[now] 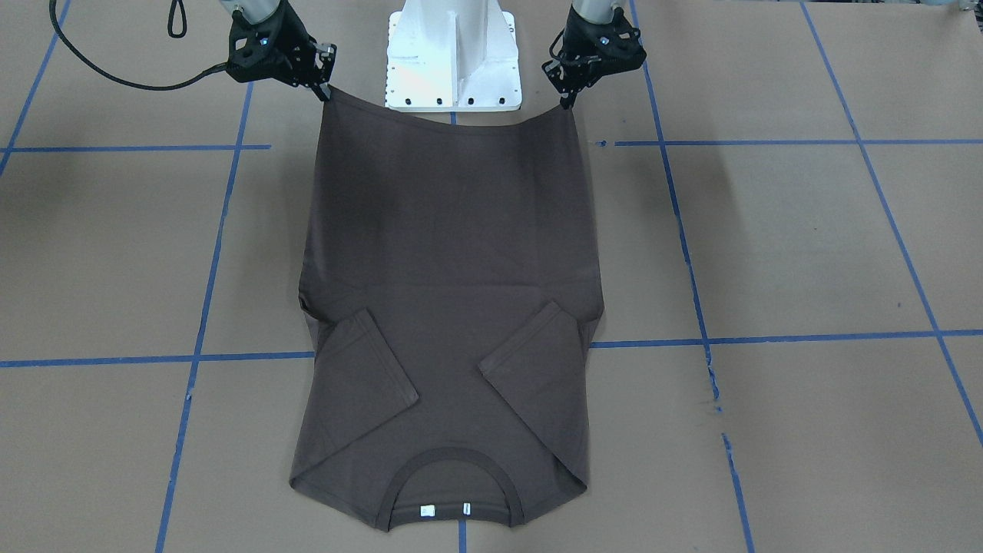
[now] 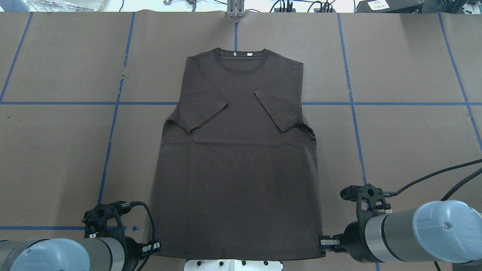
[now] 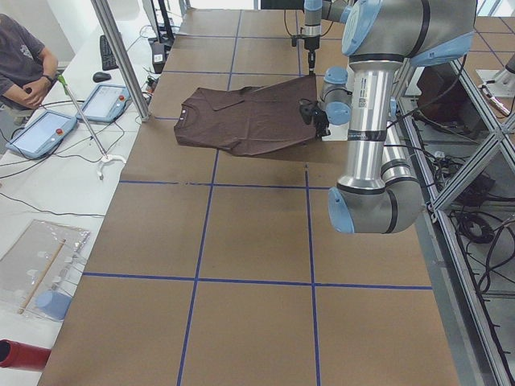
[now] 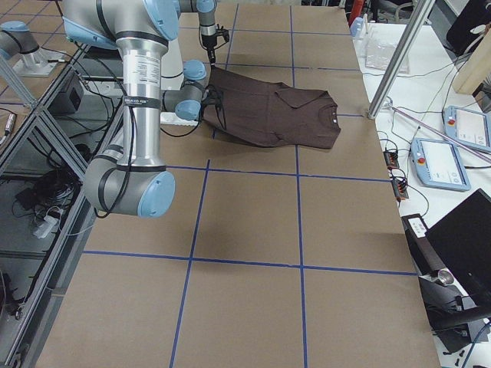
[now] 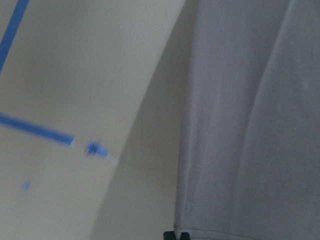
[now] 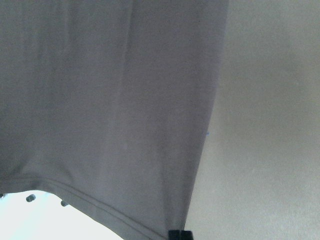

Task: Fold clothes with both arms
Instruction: 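Lift the hem with both grippers and fold it toward the collar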

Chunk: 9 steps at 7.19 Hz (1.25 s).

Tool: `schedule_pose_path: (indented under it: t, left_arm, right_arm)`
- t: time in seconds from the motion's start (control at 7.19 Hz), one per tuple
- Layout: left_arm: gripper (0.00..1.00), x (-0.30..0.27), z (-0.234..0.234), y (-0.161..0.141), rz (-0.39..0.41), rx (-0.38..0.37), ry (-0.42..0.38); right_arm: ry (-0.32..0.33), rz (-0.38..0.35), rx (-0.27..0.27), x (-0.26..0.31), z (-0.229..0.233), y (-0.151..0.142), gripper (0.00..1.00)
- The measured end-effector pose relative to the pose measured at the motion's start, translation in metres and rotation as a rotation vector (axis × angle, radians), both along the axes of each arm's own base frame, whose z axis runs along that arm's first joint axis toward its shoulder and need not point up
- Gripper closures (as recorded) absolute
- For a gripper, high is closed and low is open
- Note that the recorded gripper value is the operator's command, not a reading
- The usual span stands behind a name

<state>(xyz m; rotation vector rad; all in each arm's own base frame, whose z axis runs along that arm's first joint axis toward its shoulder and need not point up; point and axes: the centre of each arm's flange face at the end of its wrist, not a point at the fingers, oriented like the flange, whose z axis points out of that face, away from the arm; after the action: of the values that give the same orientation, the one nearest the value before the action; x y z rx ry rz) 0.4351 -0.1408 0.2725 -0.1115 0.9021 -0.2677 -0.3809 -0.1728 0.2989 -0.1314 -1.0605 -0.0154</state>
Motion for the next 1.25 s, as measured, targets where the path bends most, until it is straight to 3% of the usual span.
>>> schedule_pose_path:
  t: [0.28, 0.56, 0.83, 1.25]
  left_arm:
    - [1.00, -0.013, -0.002, 0.043, 0.102, 0.003, 0.007]
    - [1.00, -0.012, -0.013, 0.060, 0.136, -0.006, 0.035]
    - [1.00, -0.013, -0.029, 0.032, 0.084, 0.002, 0.076]
    - [1.00, -0.031, -0.040, -0.064, -0.004, 0.135, 0.085]
  right_arm:
    - [-0.015, -0.065, -0.024, 0.017, -0.007, 0.015, 1.00]
    - [-0.018, -0.076, -0.025, 0.019, -0.007, 0.015, 1.00]
    - [-0.022, -0.034, -0.017, 0.013, -0.006, -0.006, 1.00]
    - [-0.033, 0.058, 0.016, 0.029, 0.003, -0.100, 1.00]
